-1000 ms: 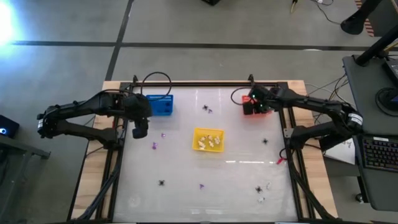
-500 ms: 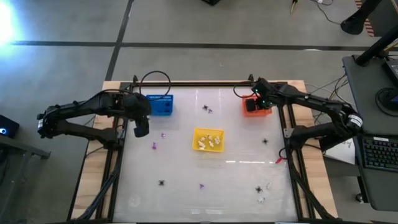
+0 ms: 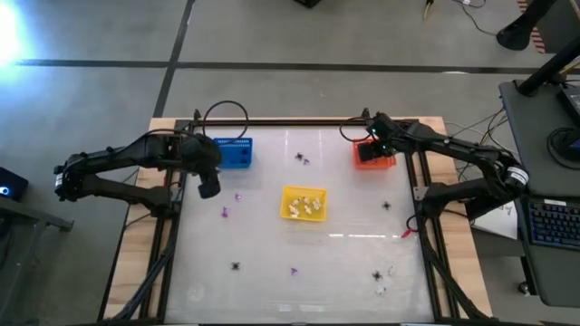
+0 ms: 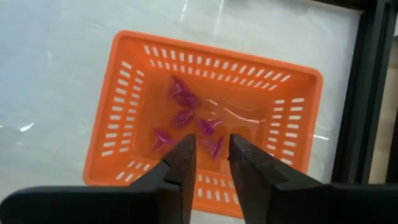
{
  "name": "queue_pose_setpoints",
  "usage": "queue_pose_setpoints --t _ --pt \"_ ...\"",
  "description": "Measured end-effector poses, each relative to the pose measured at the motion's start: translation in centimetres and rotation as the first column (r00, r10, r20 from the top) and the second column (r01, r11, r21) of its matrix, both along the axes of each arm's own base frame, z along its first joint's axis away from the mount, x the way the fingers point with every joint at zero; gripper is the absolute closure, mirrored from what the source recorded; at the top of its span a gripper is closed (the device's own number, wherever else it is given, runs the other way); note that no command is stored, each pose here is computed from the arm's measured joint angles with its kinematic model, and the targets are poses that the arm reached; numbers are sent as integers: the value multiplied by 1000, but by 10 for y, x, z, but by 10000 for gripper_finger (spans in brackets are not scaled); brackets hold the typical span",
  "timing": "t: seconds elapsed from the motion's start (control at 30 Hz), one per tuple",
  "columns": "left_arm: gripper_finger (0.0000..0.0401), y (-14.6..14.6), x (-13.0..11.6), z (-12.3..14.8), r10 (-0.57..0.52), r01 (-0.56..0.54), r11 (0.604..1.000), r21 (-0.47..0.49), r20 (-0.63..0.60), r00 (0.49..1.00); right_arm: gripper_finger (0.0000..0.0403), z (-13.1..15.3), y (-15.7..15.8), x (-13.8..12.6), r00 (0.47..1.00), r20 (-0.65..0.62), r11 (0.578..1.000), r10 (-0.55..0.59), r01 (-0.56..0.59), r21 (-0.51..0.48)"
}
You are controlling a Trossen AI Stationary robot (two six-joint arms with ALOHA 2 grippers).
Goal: Sort Halloween decoration
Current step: Put the purple witch hat toy into the orange bin
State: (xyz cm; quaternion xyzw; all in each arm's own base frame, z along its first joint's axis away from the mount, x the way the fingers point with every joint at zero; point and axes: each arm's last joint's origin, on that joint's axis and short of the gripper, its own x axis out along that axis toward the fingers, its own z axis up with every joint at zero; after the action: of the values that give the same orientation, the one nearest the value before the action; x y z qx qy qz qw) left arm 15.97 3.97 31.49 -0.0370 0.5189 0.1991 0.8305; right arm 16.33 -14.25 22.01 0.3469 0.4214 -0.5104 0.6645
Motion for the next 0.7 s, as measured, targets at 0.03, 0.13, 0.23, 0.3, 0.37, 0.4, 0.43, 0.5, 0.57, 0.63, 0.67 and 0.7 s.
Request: queue_pose_setpoints --t 0.03,0.13,0.23,0.3,0.37,0.4,0.43,0.5,0.57,0.63,0.67,0.7 --pt "326 0 0 0 7 -7 1000 8 3 1000 309 0 0 0 1000 -1 1000 2 -2 0" --pt "326 1 0 0 28 -28 1000 10 9 1000 300 0 1 1 1000 17 1000 14 -15 22" --pt "326 1 0 0 33 -33 999 8 11 999 294 3 2 3 996 75 996 44 -49 78" --pt "326 1 0 0 33 -33 999 8 11 999 292 8 2 6 989 122 990 78 -91 107" --pt "326 1 2 0 33 -33 999 8 11 999 291 13 2 8 981 163 984 102 -123 129" --pt "326 1 3 0 33 -33 999 8 13 999 291 17 2 10 977 182 983 109 -133 130" --pt "326 1 4 -1 33 -33 999 7 7 999 292 21 1 11 974 194 983 114 -139 124" --pt "326 2 8 -4 34 -34 999 5 -8 999 293 29 1 14 970 208 983 122 -147 108" --pt "326 3 12 -7 38 -38 999 9 -28 999 293 36 0 16 966 222 984 131 -154 90" --pt "325 4 16 -10 39 -39 999 7 -46 998 293 42 1 20 961 236 983 145 -167 75" --pt "324 4 18 -12 39 -40 999 -4 -53 998 293 44 2 21 959 241 982 151 -173 72" --pt "322 4 20 -14 34 -35 999 -25 -60 998 293 46 3 22 957 244 981 156 -178 71"
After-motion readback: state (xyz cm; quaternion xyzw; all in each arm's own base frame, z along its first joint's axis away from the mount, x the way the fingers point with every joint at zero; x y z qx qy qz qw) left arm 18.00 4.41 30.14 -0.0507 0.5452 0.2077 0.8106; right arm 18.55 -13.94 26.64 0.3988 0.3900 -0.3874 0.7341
